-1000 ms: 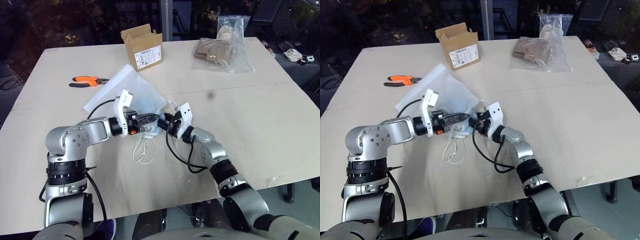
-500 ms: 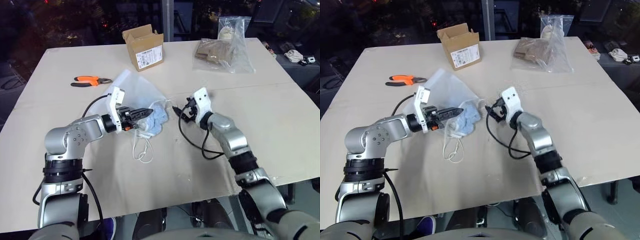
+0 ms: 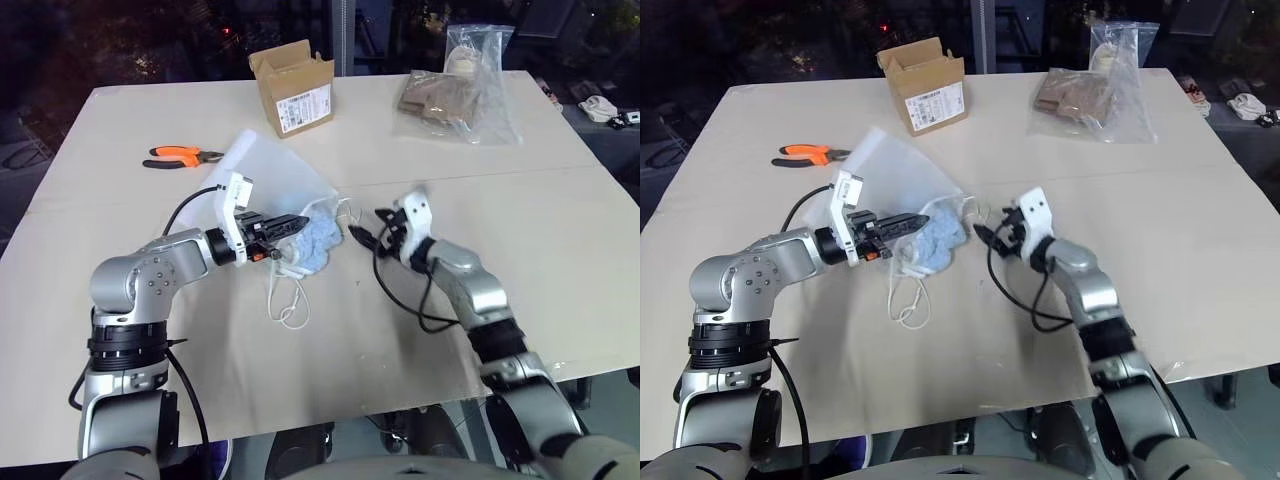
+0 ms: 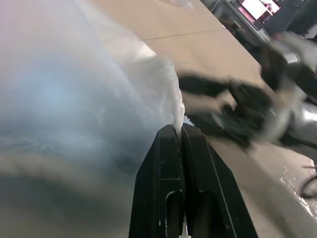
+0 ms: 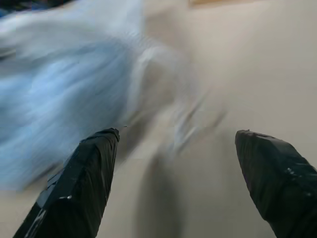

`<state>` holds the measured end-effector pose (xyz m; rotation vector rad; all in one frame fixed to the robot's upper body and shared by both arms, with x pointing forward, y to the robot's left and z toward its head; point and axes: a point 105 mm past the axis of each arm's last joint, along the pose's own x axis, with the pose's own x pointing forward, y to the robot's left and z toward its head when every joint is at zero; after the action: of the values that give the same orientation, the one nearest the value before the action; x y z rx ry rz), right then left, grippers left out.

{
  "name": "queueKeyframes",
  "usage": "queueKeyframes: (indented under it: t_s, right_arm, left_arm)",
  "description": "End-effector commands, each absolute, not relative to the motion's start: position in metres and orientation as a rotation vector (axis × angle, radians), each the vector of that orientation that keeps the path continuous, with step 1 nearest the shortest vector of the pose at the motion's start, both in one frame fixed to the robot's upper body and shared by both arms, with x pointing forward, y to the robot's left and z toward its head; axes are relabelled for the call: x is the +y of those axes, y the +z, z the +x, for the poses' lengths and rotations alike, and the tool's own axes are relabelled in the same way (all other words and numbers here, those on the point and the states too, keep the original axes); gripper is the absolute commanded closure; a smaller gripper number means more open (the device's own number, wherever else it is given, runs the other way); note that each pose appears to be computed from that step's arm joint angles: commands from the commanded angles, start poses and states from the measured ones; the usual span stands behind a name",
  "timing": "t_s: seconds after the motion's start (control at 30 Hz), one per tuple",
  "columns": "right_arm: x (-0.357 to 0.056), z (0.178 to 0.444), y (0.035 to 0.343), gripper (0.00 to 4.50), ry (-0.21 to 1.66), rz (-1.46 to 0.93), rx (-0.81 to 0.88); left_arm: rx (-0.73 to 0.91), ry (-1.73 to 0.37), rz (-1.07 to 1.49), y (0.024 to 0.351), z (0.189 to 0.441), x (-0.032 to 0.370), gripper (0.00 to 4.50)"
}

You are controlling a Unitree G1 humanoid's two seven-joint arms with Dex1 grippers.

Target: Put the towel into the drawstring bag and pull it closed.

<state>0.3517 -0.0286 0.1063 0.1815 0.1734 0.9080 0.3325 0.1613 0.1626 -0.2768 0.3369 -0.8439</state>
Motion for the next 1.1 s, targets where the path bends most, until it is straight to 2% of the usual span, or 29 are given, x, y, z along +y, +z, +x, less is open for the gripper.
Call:
queueKeyframes:
  t_s: [0.03,0.2,0.37,0.5,0.6,0.77,0.8,0.83,0.87,0.97,1.1]
  right_arm:
    - [-0.002,0.34,0.134,0.0,1.036,0.287,0.134]
    - [0.014,0.352,0.123,0.0,0.992,0.41,0.224]
    - [0.03,0.355,0.109,0.0,1.011,0.333,0.268]
    - [0.046,0.347,0.111,0.0,1.086,0.297,0.23]
    - [0.057,0.342,0.116,0.81,1.123,0.263,0.171]
    - [0.055,0.33,0.133,3.23,1.182,0.217,0.078]
    - [0.051,0.328,0.137,3.89,1.181,0.192,0.054]
    - [0.046,0.327,0.143,4.19,1.174,0.159,0.024]
    - [0.042,0.327,0.148,4.4,1.161,0.12,-0.009]
    - [0.032,0.327,0.159,4.4,1.117,-0.08,-0.084]
    - [0.035,0.33,0.144,4.4,1.118,-0.391,-0.122]
  left_arm:
    - [0.298,-0.876,-0.271,0.175,0.332,0.158,4.5]
    - [0.299,-0.881,-0.276,0.177,0.333,0.157,4.5]
    - [0.305,-0.887,-0.287,0.176,0.332,0.156,4.5]
    - [0.306,-0.893,-0.291,0.178,0.332,0.154,4.5]
    - [0.315,-0.901,-0.289,0.177,0.329,0.154,4.5]
    - [0.309,-0.93,-0.272,0.181,0.328,0.148,4.5]
    - [0.306,-0.937,-0.271,0.183,0.329,0.146,4.5]
    - [0.303,-0.941,-0.271,0.184,0.33,0.144,4.5]
    - [0.302,-0.944,-0.271,0.186,0.331,0.143,4.5]
    - [0.323,-0.959,-0.288,0.19,0.334,0.137,4.5]
    - [0.315,-1.059,-0.312,0.205,0.33,0.114,4.5]
